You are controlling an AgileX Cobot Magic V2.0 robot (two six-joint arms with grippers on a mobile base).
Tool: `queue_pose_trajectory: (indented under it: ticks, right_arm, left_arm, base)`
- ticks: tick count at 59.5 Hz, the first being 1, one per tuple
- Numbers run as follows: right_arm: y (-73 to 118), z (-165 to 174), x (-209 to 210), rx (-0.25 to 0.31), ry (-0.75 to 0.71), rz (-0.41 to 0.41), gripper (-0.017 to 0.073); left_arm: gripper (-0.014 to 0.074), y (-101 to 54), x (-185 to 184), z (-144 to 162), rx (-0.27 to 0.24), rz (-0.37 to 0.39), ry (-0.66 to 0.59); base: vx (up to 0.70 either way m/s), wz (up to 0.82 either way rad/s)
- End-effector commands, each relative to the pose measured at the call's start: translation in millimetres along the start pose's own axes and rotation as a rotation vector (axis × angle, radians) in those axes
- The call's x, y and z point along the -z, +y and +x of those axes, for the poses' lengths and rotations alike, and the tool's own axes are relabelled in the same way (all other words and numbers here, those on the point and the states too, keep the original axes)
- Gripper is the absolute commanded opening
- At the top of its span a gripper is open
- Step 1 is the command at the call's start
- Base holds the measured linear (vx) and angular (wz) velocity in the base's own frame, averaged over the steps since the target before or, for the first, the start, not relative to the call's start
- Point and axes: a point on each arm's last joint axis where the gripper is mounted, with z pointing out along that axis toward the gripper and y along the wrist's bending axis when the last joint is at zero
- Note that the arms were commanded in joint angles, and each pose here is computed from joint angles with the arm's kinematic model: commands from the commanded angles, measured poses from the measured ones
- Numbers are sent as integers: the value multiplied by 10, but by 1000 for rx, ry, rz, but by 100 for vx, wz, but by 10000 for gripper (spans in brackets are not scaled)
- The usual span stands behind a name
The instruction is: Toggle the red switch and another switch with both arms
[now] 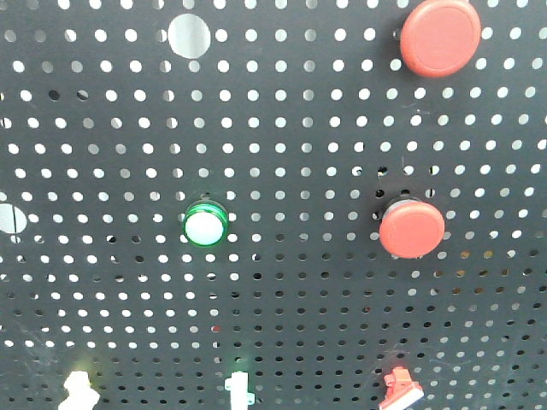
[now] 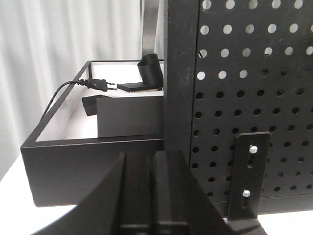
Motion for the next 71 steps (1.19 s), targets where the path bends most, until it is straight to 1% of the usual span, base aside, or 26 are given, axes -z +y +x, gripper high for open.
queue_pose_trajectory:
  ticks: [1,3,4,8,12,14,15,17,20,24,27,29,32,36,38,40,44,47,52,71]
  right_arm:
    - [-13,-128,12,21,-71,-5,-6]
    - [-6,-125,12,2,-67,-14,-6]
    - [2,-121,12,-18,-63,-23,-6]
    - [25,-102,12,-33,-42,-48,-6]
    - [97,-45,4,-101,-3,-114,-6]
    - [159,7,-9,-141,15,-162,-6]
    - [194,34,-15,-172,24,-188,-6]
    - [267,111,-38,-195,31,-232,-6]
    - [365,231,-76,-213,17,-281,-6]
    - [464,409,-126,-226,-19,-303,-6]
    - [496,522,-150,-251,-24,-284,-6]
    - [496,581,-165,-280,-27,-250,-6]
    - [477,654,-182,-321,-23,-183,-6]
    - [419,749,-198,-340,-13,-52,-6]
    - [385,766,-198,-337,6,5,-6]
    - [346,768,-194,-315,3,65,-6]
    - [307,757,-164,-279,-21,129,-6]
    - [291,737,-129,-267,-58,160,-6]
    - [283,715,-102,-265,-94,176,-6]
    - [284,714,-105,-266,-94,172,-6]
  left_arm:
    - [3,3,0,-16,9,-3,-76]
    - [3,3,0,-16,9,-3,-76]
    - [3,3,0,-16,9,-3,-76]
    - [3,3,0,-16,9,-3,-76]
    - [3,3,0,-16,9,-3,-76]
    - [3,3,0,-16,9,-3,-76]
    - [3,3,0,-16,9,-3,-76]
    - [3,3,-1,-16,9,-3,-75]
    - [3,3,-1,-16,9,-3,-75]
    - [3,3,-1,-16,9,-3,-75]
    - [3,3,-1,-16,9,-3,-75]
    - [3,3,-1,-16,9,-3,-75]
    - [3,3,-1,-16,9,-3,-75]
    - [3,3,-1,-16,9,-3,-75]
    - [3,3,-1,-16,9,-3,-75]
    - [3,3,-1,-16,9,-3,-75]
    - [3,3,-1,-16,9,-3,-75]
    - [3,3,-1,-16,9,-3,-75]
    - [3,3,-1,-16,9,-3,-75]
    - [3,3,0,-17,9,-3,-76]
  base:
    - [0,0]
    - [0,0]
    - [0,0]
    - [0,0]
    - [0,0]
    - [0,0]
    - [0,0]
    - [0,0]
    - [0,0]
    - [0,0]
    - [0,0]
    - [0,0]
    - [0,0]
    - [0,0]
    - [0,0]
    - [0,0]
    - [0,0]
    - [0,0]
    - [0,0]
    - [0,0]
